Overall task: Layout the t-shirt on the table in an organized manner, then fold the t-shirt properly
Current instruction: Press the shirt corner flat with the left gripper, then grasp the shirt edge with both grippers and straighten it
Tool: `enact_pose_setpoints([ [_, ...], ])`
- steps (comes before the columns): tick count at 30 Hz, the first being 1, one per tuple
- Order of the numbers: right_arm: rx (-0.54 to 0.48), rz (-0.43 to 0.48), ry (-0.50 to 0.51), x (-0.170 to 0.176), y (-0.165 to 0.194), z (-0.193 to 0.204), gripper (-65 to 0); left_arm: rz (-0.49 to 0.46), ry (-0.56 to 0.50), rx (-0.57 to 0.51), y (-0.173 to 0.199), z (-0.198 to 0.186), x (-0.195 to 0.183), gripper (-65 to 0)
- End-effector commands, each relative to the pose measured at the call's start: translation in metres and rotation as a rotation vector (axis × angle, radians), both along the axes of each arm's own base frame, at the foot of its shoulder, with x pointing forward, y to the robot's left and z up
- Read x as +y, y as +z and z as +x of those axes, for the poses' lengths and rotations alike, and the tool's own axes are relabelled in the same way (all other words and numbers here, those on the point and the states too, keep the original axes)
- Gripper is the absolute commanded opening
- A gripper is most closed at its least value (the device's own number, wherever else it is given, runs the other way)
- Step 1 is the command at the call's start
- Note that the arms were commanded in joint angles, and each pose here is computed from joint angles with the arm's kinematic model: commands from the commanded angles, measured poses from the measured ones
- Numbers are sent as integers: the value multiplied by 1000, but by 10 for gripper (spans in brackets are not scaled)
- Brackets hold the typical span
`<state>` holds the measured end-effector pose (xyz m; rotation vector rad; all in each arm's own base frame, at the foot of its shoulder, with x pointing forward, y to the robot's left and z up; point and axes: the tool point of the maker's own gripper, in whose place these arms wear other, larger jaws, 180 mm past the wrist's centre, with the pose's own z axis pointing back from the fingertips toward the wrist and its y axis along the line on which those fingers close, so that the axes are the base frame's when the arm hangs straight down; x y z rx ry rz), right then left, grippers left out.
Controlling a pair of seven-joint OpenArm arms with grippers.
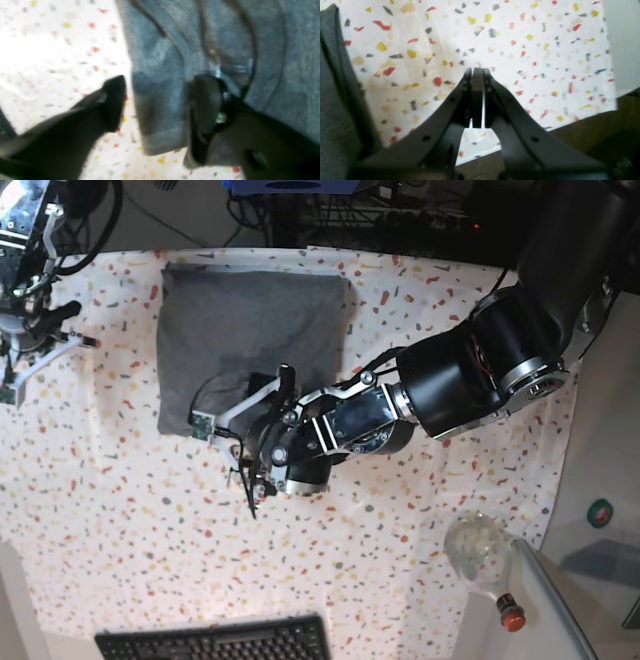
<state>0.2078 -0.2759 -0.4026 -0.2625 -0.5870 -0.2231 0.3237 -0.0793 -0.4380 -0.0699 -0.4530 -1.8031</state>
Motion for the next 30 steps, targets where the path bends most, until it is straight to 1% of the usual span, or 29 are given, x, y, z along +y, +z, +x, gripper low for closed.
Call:
enact_pose_setpoints([
  [1,-38,-27,6,-5,10,7,-650,-31,-11,-42,20,12,-13,-107],
  [2,-38,-26,8,-4,10,8,-650,-35,-14,-49,24,12,-15,-77],
  [3,-38,-24,9,-3,10,8,-650,-64,-5,-63,35,16,-21,-56],
  [4,-37,-15,22,3,8,9,-650,-102,18,-79,48,23,-24,-58],
  [6,-36,-5,67,16,7,13,-650,-193,97,-116,81,38,-20,-91],
  [7,-32,8,102,26,5,15,-650,-250,145,-126,98,41,-17,-128],
  [8,-30,17,139,35,4,17,-650,-309,203,-137,117,45,-10,-184],
  [9,-20,25,168,42,1,16,-650,-362,250,-127,126,41,-4,-253],
  [10,-12,34,207,51,-1,16,-650,-420,300,-116,137,36,3,-352],
  [11,-4,52,243,65,-4,16,-650,-462,353,-102,140,30,12,-479],
  [12,0,72,274,78,-7,15,-650,-502,410,-71,136,20,21,-619],
  [13,11,92,304,91,-11,12,-650,-530,470,-37,126,8,31,-650],
  [15,14,114,356,113,-10,6,-650,-573,567,18,105,-15,48,-650],
  [16,16,125,386,125,-10,3,-650,-587,591,45,95,-28,50,-650],
  [19,17,153,447,149,-12,-2,-650,-638,615,124,75,-69,46,-650],
  [21,-1,162,465,157,-12,-1,-650,-640,618,172,61,-92,41,-650],
  [23,18,180,483,165,-19,-5,-650,-600,635,205,42,-106,45,-650],
  [26,95,208,488,171,-45,-20,-650,-521,663,240,14,-116,56,-650],
  [27,106,216,484,172,-52,-22,-650,-496,672,255,5,-120,59,-650],
  [30,110,240,481,176,-70,-33,-650,-459,712,303,-14,-127,68,-650],
])
